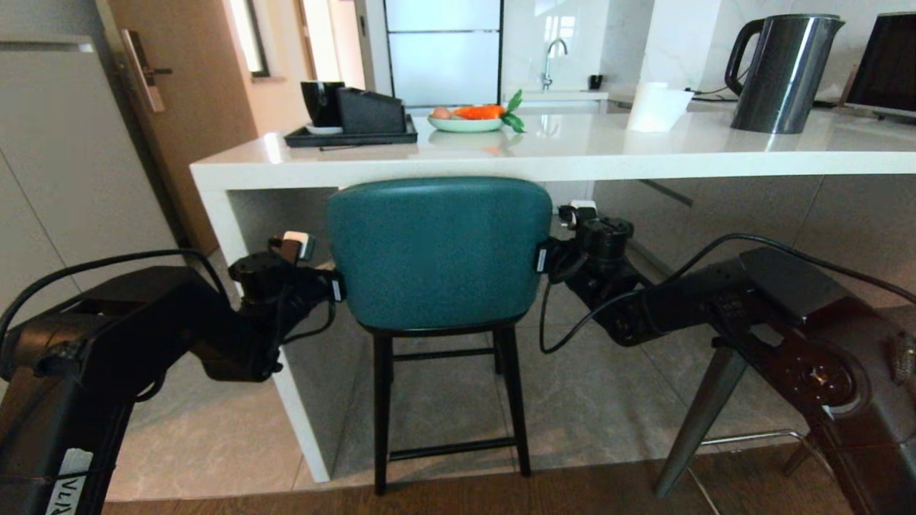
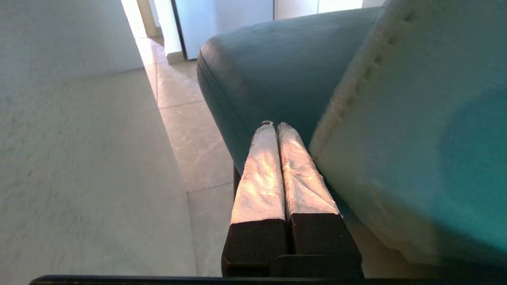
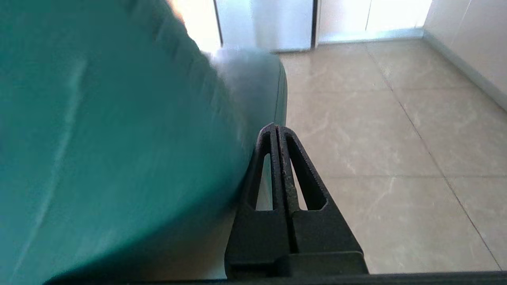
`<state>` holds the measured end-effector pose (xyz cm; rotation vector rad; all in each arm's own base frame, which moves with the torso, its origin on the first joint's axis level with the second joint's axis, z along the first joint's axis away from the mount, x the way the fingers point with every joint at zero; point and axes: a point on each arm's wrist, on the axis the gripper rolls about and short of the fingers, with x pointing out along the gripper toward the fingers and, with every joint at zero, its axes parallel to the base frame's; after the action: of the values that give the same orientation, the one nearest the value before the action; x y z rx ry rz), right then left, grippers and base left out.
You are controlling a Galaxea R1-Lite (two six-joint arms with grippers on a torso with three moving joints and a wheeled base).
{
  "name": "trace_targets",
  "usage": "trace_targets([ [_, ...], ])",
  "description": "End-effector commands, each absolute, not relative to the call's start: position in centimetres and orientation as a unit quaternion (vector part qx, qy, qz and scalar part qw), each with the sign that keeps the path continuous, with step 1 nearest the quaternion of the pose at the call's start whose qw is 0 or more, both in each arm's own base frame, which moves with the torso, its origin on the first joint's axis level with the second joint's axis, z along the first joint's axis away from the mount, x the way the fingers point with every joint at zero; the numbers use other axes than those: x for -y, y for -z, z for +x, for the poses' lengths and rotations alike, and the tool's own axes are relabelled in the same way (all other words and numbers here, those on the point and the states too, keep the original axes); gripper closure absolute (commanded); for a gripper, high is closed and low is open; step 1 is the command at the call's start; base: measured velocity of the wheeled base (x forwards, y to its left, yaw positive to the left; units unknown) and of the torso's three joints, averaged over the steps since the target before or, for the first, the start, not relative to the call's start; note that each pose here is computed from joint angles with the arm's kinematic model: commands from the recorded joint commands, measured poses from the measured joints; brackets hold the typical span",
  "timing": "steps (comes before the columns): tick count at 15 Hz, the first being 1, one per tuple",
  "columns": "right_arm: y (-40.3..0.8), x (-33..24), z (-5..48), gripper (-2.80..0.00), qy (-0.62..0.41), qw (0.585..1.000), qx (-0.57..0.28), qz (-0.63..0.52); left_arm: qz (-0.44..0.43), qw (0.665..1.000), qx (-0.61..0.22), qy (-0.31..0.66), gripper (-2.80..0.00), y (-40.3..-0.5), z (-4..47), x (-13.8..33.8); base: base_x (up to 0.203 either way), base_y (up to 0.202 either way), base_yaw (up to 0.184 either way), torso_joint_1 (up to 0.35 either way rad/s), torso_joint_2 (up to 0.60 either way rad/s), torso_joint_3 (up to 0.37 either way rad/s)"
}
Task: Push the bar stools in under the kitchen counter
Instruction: Push the blue chair back under the dining table, then push the gray chair back under the dining table
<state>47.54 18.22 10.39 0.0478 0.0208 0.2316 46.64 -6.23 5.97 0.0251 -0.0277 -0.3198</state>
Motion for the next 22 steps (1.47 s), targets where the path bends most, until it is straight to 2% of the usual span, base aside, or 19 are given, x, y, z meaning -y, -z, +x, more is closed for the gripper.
trace_targets([
  [1, -12.6, -17.5, 45.7, 0.00, -0.118, 0.993, -0.004, 0.028, 0.013, 0.986, 0.033, 0.162, 0.00, -7.3, 44.9, 5.8, 0.000, 0.000, 0.000, 0.000, 0.00, 0.000],
  [7, -14.3, -13.2, 42.5, 0.00, -0.098, 0.994, 0.015, 0.035, 0.012, 0.990, 0.036, 0.135, 0.00, -9.3, 41.0, 2.5, 0.000, 0.000, 0.000, 0.000, 0.00, 0.000],
  [12, -15.9, -10.1, 37.8, 0.00, -0.096, 0.994, 0.006, 0.047, 0.011, 0.994, 0.014, 0.107, 0.00, -8.3, 37.1, 0.3, 0.000, 0.000, 0.000, 0.000, 0.00, 0.000],
  [15, -19.0, -7.4, 32.5, 0.00, -0.102, 0.992, 0.022, 0.065, 0.002, 0.996, 0.009, 0.086, 0.00, -10.2, 32.2, -1.2, 0.000, 0.000, 0.000, 0.000, 0.00, 0.000],
  [18, -21.3, -5.5, 25.7, 0.00, -0.103, 0.991, 0.050, 0.072, -0.022, 0.994, 0.058, 0.094, 0.00, -14.4, 27.7, -1.0, 0.000, 0.000, 0.000, 0.000, 0.00, 0.000],
  [22, -23.7, -3.2, 17.3, 0.00, -0.074, 0.990, 0.105, 0.062, -0.031, 0.989, 0.099, 0.109, 0.00, -17.1, 21.1, 0.0, 0.000, 0.000, 0.000, 0.000, 0.00, 0.000],
])
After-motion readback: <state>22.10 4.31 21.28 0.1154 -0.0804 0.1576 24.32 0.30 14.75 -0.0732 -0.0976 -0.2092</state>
